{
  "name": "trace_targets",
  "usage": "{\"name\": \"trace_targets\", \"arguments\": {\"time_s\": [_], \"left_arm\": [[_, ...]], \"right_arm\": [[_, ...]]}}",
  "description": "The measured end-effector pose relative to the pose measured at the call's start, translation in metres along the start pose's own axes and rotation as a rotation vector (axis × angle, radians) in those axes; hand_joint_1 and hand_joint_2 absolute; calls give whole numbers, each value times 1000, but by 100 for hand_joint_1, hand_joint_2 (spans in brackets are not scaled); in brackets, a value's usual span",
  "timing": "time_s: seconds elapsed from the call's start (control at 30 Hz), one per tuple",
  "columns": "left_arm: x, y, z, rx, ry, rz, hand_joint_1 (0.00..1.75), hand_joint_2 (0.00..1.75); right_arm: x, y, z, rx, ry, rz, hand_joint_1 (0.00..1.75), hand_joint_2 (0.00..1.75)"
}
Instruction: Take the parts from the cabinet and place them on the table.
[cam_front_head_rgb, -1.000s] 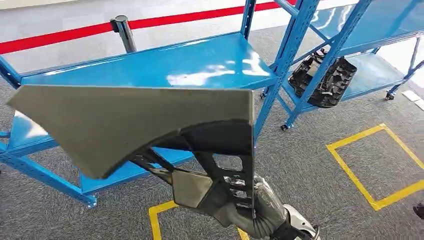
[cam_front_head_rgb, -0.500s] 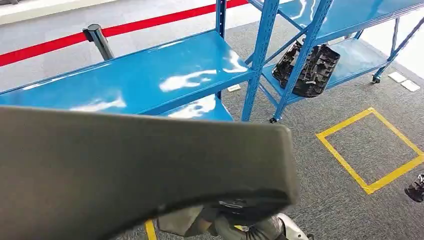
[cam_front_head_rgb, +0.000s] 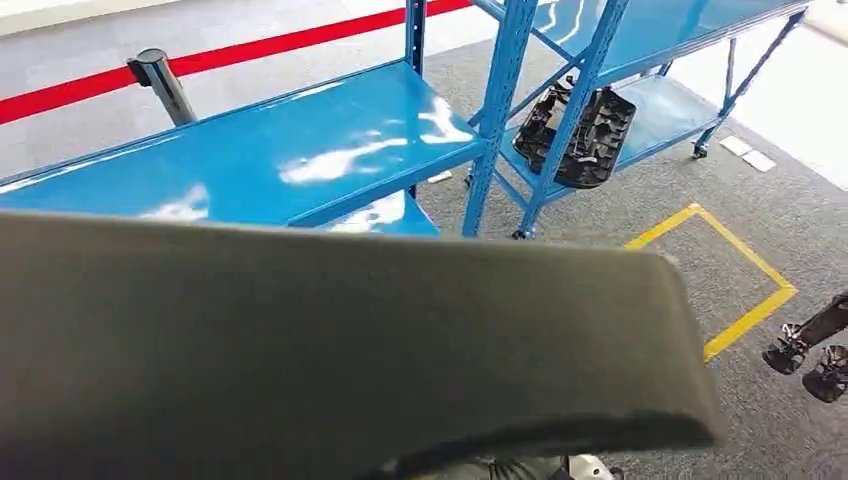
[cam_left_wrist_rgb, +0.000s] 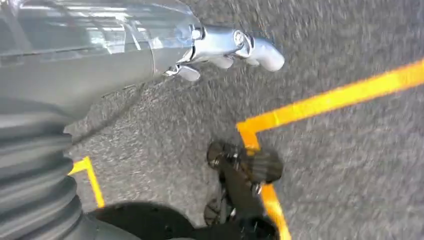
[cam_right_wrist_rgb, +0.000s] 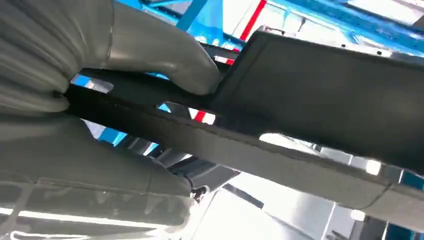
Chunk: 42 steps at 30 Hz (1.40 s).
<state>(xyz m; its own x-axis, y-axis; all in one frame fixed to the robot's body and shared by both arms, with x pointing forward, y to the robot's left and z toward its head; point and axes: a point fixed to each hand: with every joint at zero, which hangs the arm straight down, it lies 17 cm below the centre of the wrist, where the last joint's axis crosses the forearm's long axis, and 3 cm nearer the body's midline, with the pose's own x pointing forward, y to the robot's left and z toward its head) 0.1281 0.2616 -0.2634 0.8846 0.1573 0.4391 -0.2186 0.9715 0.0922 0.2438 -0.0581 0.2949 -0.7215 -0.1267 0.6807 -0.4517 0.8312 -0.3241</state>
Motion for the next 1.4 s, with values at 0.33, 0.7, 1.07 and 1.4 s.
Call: {"name": "trace_targets", "arguments": {"time_s": [0.33,0.7,1.07,1.4], "left_arm": [[1,-8,1,-4,-3,-34,0,175],[-1,-17,3,-19,-3,-39,0,175],[0,-19,4,-32,-14,-63,0,175],[3,-22,4,-40,-24,-79,0,175]], "right_arm": [[4,-18,9,-50,-8,-21,175,175],[2,-25,18,-47,5,-5,175,175],[-8,-26,23,-31,50,42,175,175],[-21,-33,28,-46,95,121,175,175]]}}
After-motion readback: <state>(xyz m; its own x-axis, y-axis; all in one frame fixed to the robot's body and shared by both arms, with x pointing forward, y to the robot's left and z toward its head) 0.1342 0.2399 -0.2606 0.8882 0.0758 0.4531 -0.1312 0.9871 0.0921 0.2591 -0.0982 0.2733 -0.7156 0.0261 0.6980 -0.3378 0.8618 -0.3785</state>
